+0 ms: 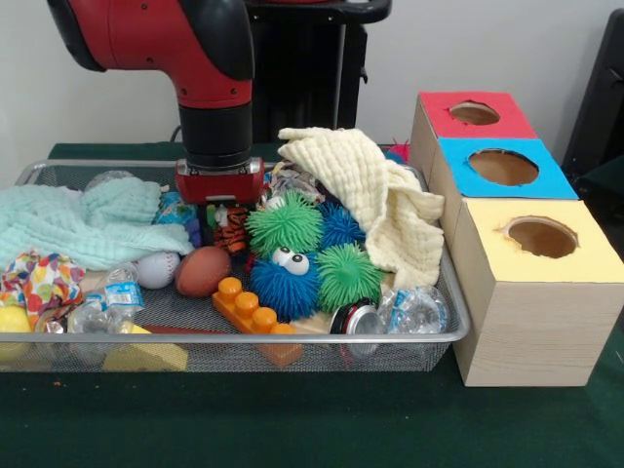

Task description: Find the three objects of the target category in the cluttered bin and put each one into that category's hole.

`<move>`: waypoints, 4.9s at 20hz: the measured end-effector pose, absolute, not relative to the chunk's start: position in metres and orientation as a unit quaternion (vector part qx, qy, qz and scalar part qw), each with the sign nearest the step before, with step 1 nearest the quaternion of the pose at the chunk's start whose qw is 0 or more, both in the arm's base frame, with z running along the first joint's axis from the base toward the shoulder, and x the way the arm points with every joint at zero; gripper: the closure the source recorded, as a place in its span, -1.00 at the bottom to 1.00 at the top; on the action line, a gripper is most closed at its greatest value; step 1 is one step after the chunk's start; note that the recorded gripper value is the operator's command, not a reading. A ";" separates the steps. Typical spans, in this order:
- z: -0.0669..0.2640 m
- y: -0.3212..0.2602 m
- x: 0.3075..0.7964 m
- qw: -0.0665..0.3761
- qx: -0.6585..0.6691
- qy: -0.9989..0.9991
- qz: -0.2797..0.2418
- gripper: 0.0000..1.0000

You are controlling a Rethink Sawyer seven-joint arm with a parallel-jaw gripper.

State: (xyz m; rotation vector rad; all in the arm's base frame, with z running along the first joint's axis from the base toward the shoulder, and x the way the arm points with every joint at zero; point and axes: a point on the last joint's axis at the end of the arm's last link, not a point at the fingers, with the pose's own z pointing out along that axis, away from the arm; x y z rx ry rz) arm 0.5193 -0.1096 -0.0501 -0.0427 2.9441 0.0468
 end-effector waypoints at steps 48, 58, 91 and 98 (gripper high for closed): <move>0.102 -0.020 0.604 0.157 0.002 0.980 0.120 1.00; 0.116 0.047 0.571 0.111 0.009 0.980 0.166 1.00; 0.093 0.187 0.420 0.044 0.034 0.982 0.182 1.00; 0.081 0.180 0.414 0.042 0.051 0.983 0.174 1.00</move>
